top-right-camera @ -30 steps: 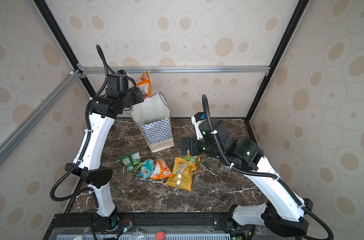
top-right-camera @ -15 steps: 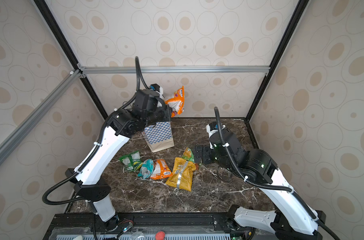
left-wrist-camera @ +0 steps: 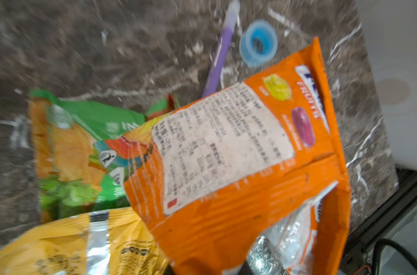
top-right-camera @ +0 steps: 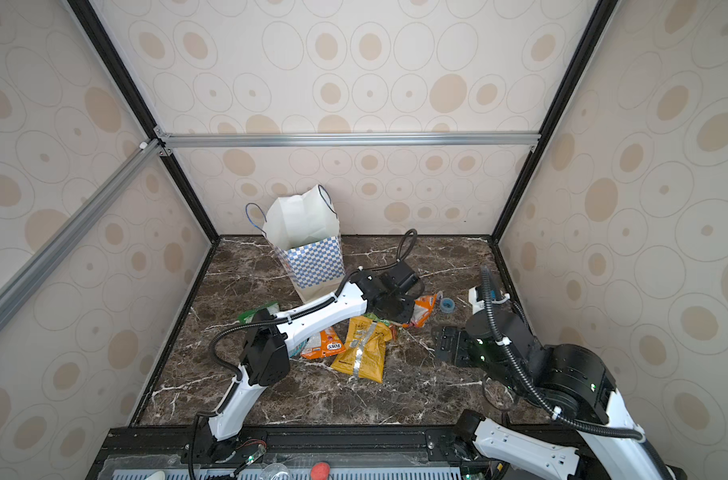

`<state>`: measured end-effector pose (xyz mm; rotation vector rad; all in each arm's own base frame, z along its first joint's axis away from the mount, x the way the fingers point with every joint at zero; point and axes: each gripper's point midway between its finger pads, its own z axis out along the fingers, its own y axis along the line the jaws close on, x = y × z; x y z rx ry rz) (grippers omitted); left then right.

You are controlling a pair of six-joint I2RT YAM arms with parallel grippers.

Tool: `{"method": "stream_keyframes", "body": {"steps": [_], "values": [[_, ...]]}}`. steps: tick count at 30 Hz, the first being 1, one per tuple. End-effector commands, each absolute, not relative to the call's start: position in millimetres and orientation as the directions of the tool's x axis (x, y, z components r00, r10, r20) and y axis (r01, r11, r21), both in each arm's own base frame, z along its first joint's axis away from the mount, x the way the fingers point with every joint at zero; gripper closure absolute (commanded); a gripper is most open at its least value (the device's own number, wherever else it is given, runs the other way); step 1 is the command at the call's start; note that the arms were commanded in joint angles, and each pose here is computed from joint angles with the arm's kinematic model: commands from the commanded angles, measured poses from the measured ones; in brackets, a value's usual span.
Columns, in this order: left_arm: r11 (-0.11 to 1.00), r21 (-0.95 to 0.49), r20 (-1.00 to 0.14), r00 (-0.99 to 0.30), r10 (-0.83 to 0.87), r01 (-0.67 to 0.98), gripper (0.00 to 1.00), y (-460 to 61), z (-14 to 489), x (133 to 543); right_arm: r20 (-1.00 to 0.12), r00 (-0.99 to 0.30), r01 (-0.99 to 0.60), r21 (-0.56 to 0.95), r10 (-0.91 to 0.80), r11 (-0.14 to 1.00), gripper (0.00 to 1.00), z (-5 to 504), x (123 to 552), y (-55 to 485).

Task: Take the snacks out of the paper bag
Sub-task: Place the snack at the middle-right of the table.

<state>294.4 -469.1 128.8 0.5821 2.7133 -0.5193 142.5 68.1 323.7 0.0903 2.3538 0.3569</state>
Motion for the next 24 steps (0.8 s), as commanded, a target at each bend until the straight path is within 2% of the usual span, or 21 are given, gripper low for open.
{"method": "stream_keyframes", "body": {"steps": [1,5,11,19,24], "values": [[0.803,-0.329,-0.395,-0.845,0.361,0.497,1.00,-490,135,281,-0.577,-0.793,0.033,0.277,0.194,0.960,0.00,298,125,59],[0.818,-0.287,-0.377,-0.843,0.383,0.499,0.99,-494,104,285,-0.524,-0.826,0.048,0.301,0.208,0.952,0.00,287,114,60],[0.832,-0.242,-0.350,-0.845,0.405,0.499,0.81,-491,76,287,-0.500,-0.845,0.044,0.286,0.188,0.957,0.00,282,106,56],[0.836,-0.259,-0.391,-0.844,0.366,0.483,0.59,-499,92,295,-0.521,-0.847,-0.015,0.226,0.108,0.974,0.00,283,108,55],[0.832,-0.268,-0.446,-0.828,0.340,0.486,0.49,-502,125,302,-0.553,-0.832,-0.068,0.177,0.042,0.982,0.00,290,117,59]]}}
